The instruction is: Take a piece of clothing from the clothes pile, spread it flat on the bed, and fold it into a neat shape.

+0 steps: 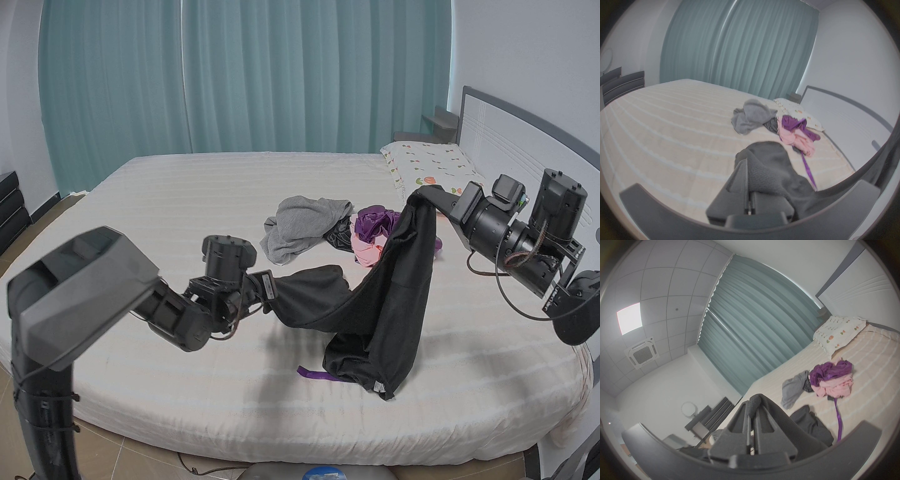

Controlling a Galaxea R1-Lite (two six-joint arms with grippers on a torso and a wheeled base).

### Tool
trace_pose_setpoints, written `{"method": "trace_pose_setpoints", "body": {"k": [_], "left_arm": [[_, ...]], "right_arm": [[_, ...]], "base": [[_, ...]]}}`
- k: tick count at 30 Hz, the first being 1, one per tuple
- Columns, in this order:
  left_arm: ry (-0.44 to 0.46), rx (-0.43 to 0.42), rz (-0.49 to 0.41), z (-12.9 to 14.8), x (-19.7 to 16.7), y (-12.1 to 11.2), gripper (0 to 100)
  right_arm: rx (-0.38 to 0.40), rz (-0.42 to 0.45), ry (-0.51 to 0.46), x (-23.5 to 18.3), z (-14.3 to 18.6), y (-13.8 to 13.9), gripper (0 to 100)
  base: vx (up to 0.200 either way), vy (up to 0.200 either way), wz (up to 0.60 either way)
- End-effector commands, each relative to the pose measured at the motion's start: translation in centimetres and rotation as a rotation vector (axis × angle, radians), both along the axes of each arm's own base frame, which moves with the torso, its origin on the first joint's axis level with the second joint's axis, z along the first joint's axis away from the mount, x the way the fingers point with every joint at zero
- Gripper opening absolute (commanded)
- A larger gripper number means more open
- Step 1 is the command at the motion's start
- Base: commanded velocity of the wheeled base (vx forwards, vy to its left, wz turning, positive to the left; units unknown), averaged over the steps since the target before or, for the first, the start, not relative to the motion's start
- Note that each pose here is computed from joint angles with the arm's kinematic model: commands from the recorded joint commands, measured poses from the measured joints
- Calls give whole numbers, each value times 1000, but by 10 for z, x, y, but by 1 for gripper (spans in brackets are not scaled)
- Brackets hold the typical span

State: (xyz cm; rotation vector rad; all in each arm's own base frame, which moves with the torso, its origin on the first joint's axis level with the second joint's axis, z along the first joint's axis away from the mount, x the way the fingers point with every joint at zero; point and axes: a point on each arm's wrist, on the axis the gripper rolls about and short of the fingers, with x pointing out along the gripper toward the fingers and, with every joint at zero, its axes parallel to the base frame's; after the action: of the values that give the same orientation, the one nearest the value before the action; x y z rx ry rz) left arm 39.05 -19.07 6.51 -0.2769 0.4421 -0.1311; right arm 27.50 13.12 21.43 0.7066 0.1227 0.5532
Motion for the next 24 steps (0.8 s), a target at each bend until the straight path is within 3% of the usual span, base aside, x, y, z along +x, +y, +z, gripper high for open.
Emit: {"method": "trace_pose_setpoints", "body": {"k": [1, 3, 4, 8, 10, 15, 17, 18, 24], "left_arm": [[-117, -108, 25, 103, -50, 29, 0], [-136, -120, 18, 111, -54, 31, 0], [-180, -151, -8, 126, -61, 34, 0], [-251, -204, -30, 147, -68, 40, 0], [-228, -245, -25, 146, -76, 40, 0], [-49, -253, -22, 90, -88, 34, 0], [-44, -257, -21, 88, -88, 33, 0], [-4, -303, -19, 72, -97, 30, 0], [82, -285, -52, 42, -107, 13, 0]], "right_arm": [[83, -141, -103, 50, 5, 3, 0], [109, -166, -140, 52, 18, -1, 0], [148, -202, -215, 52, 43, -10, 0], [161, -205, -258, 42, 60, -17, 0], [120, -192, -173, 35, 40, -16, 0], [22, -156, 48, 28, -30, -1, 0], [17, -153, 59, 28, -34, 0, 0], [-22, -141, 134, 30, -60, 6, 0], [27, -115, 271, 31, -93, 22, 0]], "base": [[0, 0, 0], [0, 0, 0], [0, 0, 0], [0, 0, 0], [0, 0, 0], [0, 0, 0], [0, 0, 0], [0, 0, 0], [0, 0, 0]]}}
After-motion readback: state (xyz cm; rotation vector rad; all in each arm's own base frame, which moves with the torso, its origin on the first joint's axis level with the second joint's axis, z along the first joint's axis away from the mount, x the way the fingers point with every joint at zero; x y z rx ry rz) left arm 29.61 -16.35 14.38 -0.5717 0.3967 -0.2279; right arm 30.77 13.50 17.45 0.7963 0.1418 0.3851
